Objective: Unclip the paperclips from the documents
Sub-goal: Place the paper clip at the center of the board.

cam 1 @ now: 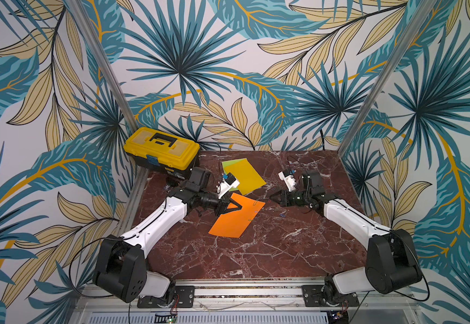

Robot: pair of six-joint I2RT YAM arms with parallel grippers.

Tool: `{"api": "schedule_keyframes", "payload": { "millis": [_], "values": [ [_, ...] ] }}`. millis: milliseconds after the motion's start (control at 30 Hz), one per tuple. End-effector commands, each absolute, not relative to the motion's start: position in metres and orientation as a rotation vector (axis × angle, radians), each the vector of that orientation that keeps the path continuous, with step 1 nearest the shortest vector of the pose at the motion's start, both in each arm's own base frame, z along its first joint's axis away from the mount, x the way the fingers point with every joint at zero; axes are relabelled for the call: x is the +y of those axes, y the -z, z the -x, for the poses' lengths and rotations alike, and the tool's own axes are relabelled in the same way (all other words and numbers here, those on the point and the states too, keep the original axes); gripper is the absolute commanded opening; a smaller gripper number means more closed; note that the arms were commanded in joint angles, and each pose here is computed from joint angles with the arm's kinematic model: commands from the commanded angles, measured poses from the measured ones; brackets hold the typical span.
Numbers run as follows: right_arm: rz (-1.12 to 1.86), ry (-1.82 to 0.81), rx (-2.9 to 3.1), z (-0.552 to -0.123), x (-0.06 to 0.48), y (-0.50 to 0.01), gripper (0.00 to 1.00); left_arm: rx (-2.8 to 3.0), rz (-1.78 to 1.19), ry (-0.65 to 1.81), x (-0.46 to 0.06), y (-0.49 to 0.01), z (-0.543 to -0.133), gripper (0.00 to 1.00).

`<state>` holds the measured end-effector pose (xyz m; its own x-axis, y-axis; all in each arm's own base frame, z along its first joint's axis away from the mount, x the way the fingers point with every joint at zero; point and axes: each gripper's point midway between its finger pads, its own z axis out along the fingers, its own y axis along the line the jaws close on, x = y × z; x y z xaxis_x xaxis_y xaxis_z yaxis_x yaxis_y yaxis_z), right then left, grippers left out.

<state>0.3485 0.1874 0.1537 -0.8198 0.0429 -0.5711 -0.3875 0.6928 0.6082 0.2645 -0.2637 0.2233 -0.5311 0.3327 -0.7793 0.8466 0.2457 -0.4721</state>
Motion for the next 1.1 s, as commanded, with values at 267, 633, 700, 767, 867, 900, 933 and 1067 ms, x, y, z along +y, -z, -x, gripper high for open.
{"api": "schedule_keyframes", "payload": {
  "millis": [267,633,700,767,867,900,933,1067],
  "values": [
    [-0.067,-0.859,2.460,-0.353,0.158,-0.092,0.04,1.973,-1.071,1.234,-0.261,-0.229,-0.265,0.00],
    [-0.209,-0.737,2.561,-0.354,0.141,-0.048,0.04,1.981,-1.067,1.237,-0.262,-0.228,-0.266,0.00],
    [-0.217,-0.736,2.567,-0.355,0.141,-0.044,0.04,1.985,-1.064,1.237,-0.262,-0.227,-0.267,0.00],
    [-0.229,-0.727,2.578,-0.356,0.140,-0.040,0.04,1.986,-1.064,1.236,-0.262,-0.227,-0.267,0.00],
    [-0.241,-0.701,2.599,-0.356,0.138,-0.034,0.05,1.989,-1.062,1.235,-0.262,-0.226,-0.267,0.00],
    [-0.243,-0.693,2.609,-0.355,0.137,-0.032,0.05,1.988,-1.063,1.235,-0.262,-0.226,-0.267,0.00],
    [-0.245,-0.686,2.615,-0.354,0.136,-0.030,0.05,1.988,-1.063,1.235,-0.262,-0.226,-0.266,0.00],
    [-0.254,-0.672,2.646,-0.351,0.134,-0.023,0.06,1.988,-1.061,1.235,-0.261,-0.227,-0.267,0.00]
  ]
}}
